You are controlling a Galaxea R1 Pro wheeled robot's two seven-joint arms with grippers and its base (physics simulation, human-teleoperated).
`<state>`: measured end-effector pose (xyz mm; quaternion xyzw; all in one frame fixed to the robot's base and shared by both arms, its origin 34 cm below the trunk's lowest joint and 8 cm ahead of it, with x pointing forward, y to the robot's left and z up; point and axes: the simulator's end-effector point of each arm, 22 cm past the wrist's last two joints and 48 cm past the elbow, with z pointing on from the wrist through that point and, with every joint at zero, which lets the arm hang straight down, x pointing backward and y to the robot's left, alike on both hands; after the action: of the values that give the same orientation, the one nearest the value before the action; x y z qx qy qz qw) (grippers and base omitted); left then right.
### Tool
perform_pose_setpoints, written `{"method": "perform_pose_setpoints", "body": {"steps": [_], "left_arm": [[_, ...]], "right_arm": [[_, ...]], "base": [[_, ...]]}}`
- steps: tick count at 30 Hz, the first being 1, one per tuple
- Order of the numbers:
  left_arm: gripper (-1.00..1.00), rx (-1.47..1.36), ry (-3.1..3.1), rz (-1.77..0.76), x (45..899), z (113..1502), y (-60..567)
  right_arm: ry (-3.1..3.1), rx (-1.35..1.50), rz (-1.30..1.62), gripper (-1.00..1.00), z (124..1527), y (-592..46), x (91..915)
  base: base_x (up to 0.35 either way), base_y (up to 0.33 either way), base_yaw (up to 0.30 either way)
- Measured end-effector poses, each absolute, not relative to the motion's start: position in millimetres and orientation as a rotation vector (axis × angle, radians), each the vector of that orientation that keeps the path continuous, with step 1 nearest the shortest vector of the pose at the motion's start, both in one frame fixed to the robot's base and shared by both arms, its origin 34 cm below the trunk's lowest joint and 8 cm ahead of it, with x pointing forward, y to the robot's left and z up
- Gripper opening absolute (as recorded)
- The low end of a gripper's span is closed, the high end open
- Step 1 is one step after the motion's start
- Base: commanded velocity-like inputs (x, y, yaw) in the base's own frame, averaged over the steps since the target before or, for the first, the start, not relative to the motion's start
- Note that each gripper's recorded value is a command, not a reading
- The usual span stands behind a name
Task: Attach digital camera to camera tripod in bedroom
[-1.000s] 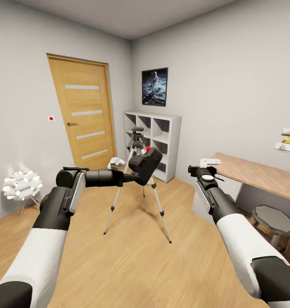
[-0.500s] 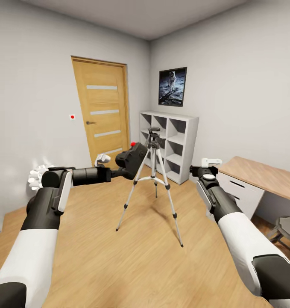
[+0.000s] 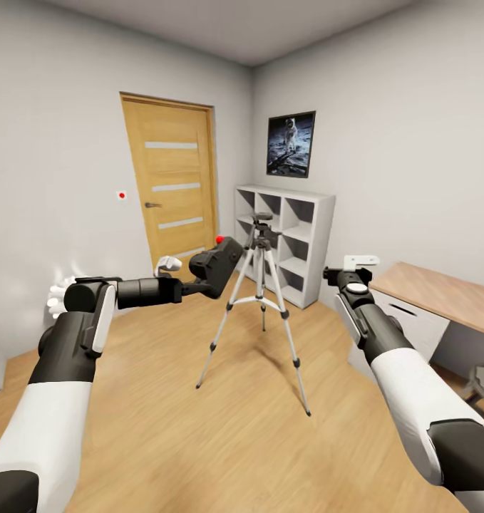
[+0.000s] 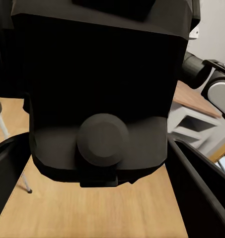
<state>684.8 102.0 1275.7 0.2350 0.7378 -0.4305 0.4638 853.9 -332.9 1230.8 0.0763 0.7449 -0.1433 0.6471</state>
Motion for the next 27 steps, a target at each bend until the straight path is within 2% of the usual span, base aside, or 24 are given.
{"method": "perform_pose_setpoints", "body": {"steps": [8, 23, 24, 25, 27], "left_arm": [[-1.0, 0.577, 1.814, -1.058, 685, 1275, 102], [-1.0, 0.579, 1.814, -1.058, 685, 1275, 102], [-1.0, 0.579, 1.814, -1.058, 685, 1275, 102], [-1.0, 0.578, 1.815, -1.057, 685, 1275, 102], [-1.0, 0.576, 1.816, -1.058, 686, 1274, 102]], "right_arm": [[1.713, 0.173, -0.329, 1.0, 1221, -334, 854], [1.737, 0.174, -0.337, 1.0, 1189, -339, 853], [1.644, 0.188, -0.327, 1.0, 1176, -344, 854], [1.766, 0.185, -0.364, 1.0, 1101, -355, 838], [2.17, 0.174, -0.476, 1.0, 910, -382, 733]], "base": [[0.216, 0.169, 0.0], [0.012, 0.008, 0.0], [0.0, 0.0, 0.0], [0.0, 0.0, 0.0], [0.0, 0.0, 0.0]]}}
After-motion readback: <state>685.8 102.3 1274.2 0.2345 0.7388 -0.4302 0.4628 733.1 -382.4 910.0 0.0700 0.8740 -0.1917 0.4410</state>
